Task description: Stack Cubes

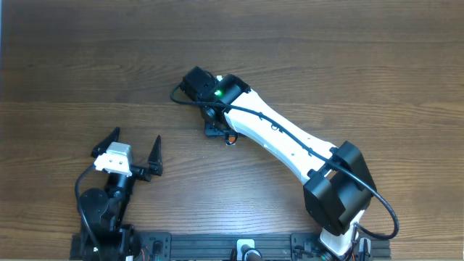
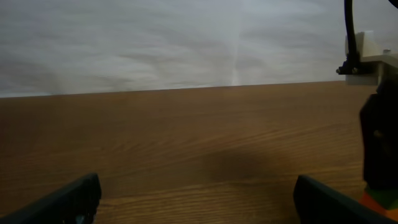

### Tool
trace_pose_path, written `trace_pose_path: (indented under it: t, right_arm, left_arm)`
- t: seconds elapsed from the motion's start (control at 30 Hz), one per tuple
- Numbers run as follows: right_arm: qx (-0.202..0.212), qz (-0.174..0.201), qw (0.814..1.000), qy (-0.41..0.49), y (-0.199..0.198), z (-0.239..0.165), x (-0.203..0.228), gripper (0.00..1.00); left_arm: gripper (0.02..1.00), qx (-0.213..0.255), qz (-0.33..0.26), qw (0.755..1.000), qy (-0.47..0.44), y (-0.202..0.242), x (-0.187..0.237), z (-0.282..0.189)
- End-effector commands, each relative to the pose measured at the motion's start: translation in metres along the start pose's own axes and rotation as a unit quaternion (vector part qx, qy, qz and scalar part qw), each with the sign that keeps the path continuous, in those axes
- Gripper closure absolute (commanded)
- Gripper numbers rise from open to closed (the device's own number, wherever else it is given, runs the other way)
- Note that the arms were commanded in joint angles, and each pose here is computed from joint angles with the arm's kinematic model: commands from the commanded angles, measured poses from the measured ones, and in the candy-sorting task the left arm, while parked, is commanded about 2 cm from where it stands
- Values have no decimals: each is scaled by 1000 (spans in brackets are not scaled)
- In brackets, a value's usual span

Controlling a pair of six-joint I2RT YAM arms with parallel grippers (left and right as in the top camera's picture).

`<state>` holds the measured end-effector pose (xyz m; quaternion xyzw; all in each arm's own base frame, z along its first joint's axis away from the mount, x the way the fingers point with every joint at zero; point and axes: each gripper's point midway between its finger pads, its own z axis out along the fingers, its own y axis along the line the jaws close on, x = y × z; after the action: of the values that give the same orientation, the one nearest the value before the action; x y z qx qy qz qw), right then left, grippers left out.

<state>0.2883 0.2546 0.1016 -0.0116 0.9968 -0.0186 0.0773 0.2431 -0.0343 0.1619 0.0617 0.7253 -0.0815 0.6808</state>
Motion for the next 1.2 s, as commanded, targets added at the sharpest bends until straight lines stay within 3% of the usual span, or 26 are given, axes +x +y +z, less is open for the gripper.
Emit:
trace_pose_path:
  t: [0.03,0.13,0.23,0.43,0.57,0.67,0.7,0.77,0.8,0.93,1.2]
  right_arm:
    - [6,6,1000,-6,-1,1,-5,161]
    - [5,6,1000,-7,0,1,-6,7]
    - [-3,0,1000,-16,1,-2,-11,9]
    - [-36,-52,994,-91,1,-38,-59,7]
    - [-50,-41,984,-167,-29,-87,-113,7]
    - [-32,-17,972,-233,-83,-122,-158,7]
    - [-6,-1,969,-248,-117,-129,-170,9]
    - [37,19,967,-251,-156,-131,-174,7]
    - [80,34,965,-246,-187,-133,-171,7]
    - [140,58,961,-230,-230,-140,-153,7]
    - [114,78,951,-277,-261,-155,-119,7]
  left_arm:
    - [18,7,9,1000,-2,-3,1,0]
    - [20,7,9,1000,-2,-3,1,0]
    - [18,7,9,1000,-2,-3,1,0]
    - [18,7,9,1000,-2,-3,1,0]
    - [18,7,9,1000,-2,-3,1,0]
    - [18,7,9,1000,-2,-3,1,0]
    - [18,7,9,1000,-2,-3,1,0]
    - [18,7,9,1000,-2,-3,1,0]
    - [18,7,9,1000,-2,-3,1,0]
    - [20,7,9,1000,-2,-3,1,0]
    - [18,7,9,1000,-2,-3,1,0]
